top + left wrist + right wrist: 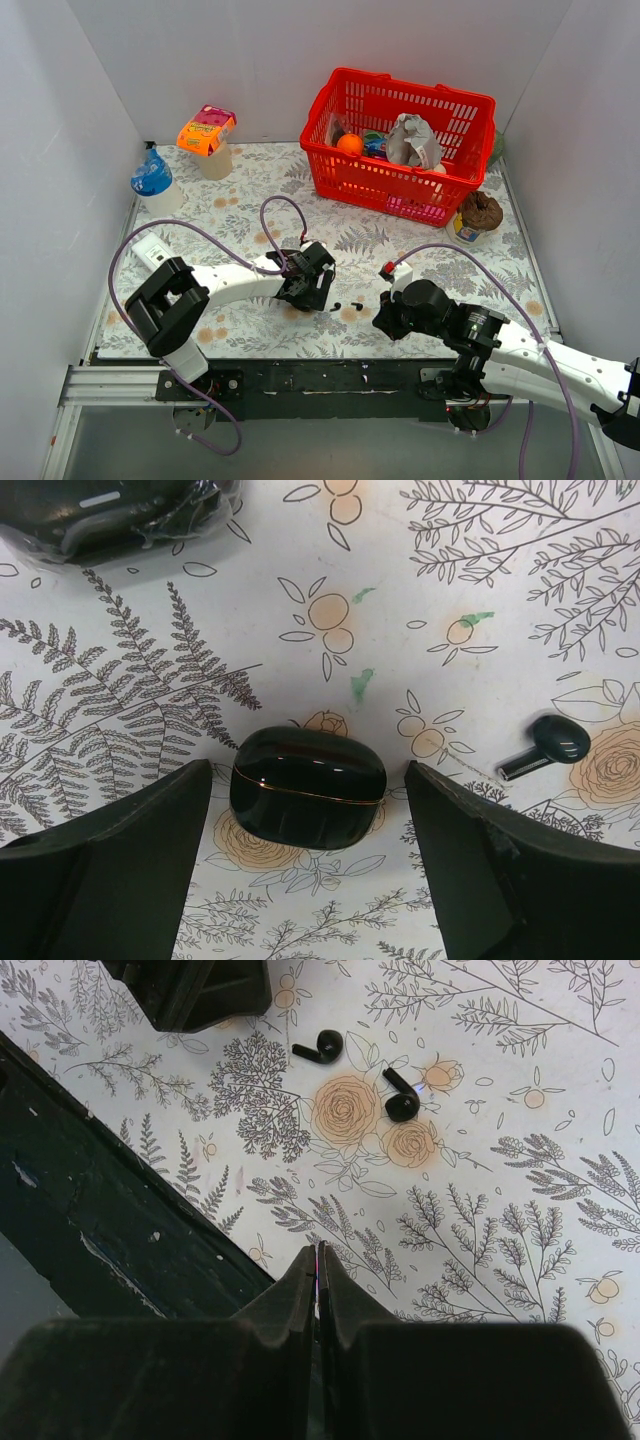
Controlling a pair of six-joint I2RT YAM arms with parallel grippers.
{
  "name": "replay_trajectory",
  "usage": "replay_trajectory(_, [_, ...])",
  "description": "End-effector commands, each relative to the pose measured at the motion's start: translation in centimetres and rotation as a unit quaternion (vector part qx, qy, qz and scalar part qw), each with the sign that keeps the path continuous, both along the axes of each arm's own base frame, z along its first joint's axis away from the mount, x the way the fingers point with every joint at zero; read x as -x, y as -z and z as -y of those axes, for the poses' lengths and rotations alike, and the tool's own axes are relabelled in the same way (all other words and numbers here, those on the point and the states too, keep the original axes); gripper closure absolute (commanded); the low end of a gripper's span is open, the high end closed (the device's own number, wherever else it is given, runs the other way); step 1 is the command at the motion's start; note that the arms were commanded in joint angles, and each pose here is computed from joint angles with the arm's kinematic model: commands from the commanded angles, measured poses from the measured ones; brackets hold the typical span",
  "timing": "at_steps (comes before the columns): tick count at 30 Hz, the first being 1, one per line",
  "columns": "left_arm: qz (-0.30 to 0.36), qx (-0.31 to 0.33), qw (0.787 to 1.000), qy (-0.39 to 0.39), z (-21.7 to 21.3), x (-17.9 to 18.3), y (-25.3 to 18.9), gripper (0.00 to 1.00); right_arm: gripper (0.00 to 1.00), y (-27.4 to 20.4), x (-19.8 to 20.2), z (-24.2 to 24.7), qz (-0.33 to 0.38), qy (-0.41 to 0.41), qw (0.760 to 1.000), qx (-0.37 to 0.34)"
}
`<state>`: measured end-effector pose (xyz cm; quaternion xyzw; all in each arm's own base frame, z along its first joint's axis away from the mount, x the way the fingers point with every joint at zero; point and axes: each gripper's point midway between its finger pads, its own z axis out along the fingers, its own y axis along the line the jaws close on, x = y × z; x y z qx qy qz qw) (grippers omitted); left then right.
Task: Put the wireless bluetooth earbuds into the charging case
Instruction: Pick up the charging case at the center of the board.
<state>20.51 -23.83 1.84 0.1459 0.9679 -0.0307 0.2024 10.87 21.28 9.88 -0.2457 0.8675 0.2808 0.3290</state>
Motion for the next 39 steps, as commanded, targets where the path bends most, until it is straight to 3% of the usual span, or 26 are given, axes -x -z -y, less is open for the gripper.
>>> replay_trajectory(1, [-0.054,-0.080,0.995,0.023,-3.8,3.0,2.0,0.20,0.90,-1.4,-0.6,-0.6,0.016,0.001,1.000,-0.015])
replay_trajectory(4, [-0.058,-0.077,0.995,0.027,-3.7,3.1,1.9,0.22,0.90,-1.4,-0.6,-0.6,0.017,0.001,1.000,-0.014])
replay_trajectory(9, [-0.076,-0.065,0.994,0.041,-3.2,3.7,2.2,0.40,0.90,-1.2,-0.5,-0.4,0.015,0.003,1.000,-0.012])
replay_trajectory(14, [-0.084,-0.065,0.993,0.045,-3.1,4.0,2.4,0.49,0.90,-1.3,-0.5,-0.3,0.016,0.005,1.000,-0.016])
replay_trajectory(18, [-0.084,-0.064,0.994,0.040,-3.2,4.1,2.5,0.68,0.90,-1.2,-0.4,-0.3,0.014,0.005,1.000,-0.017])
replay_trajectory(19, [-0.078,-0.064,0.994,0.036,-3.2,3.9,2.6,0.83,0.90,-1.1,-0.4,-0.3,0.013,0.005,1.000,-0.016])
replay_trajectory(21, [-0.073,-0.056,0.996,0.024,-3.2,3.9,2.6,1.00,0.90,-1.3,-0.5,-0.4,0.013,0.006,1.000,-0.019])
replay_trajectory(24, [-0.034,-0.003,0.999,0.028,-1.7,3.0,1.2,1.00,0.90,-2.7,-0.7,-1.0,0.020,0.004,0.999,-0.037])
replay_trajectory(25, [0.011,0.053,0.998,0.040,0.3,2.1,-1.0,1.00,0.90,-3.3,-0.8,-1.2,0.023,0.004,0.999,-0.042])
replay_trajectory(27, [0.058,0.094,0.992,0.059,1.0,1.9,-2.4,1.00,0.87,-5.4,-1.1,-1.9,0.033,0.001,0.998,-0.061])
replay_trajectory(28, [0.119,0.166,0.976,0.071,3.1,1.2,-6.1,1.00,0.74,-6.3,-1.2,-2.3,0.038,-0.003,0.997,-0.068])
replay_trajectory(30, [0.164,0.209,0.959,0.097,3.5,1.9,-7.6,1.00,0.68,-8.5,-1.3,-3.3,0.047,-0.021,0.996,-0.079])
replay_trajectory(33, [0.282,0.328,0.886,0.168,5.7,3.2,-14.1,1.00,0.57,-11.4,-1.6,-4.4,0.050,-0.034,0.995,-0.085])
replay_trajectory(37, [0.400,0.400,0.785,0.253,4.9,5.6,-17.2,1.00,0.49,-14.2,-1.8,-5.6,0.050,-0.042,0.993,-0.095])
replay_trajectory(39, [0.434,0.416,0.755,0.263,4.3,6.1,-18.7,1.00,0.48,-14.9,-2.1,-6.0,0.050,-0.036,0.993,-0.099])
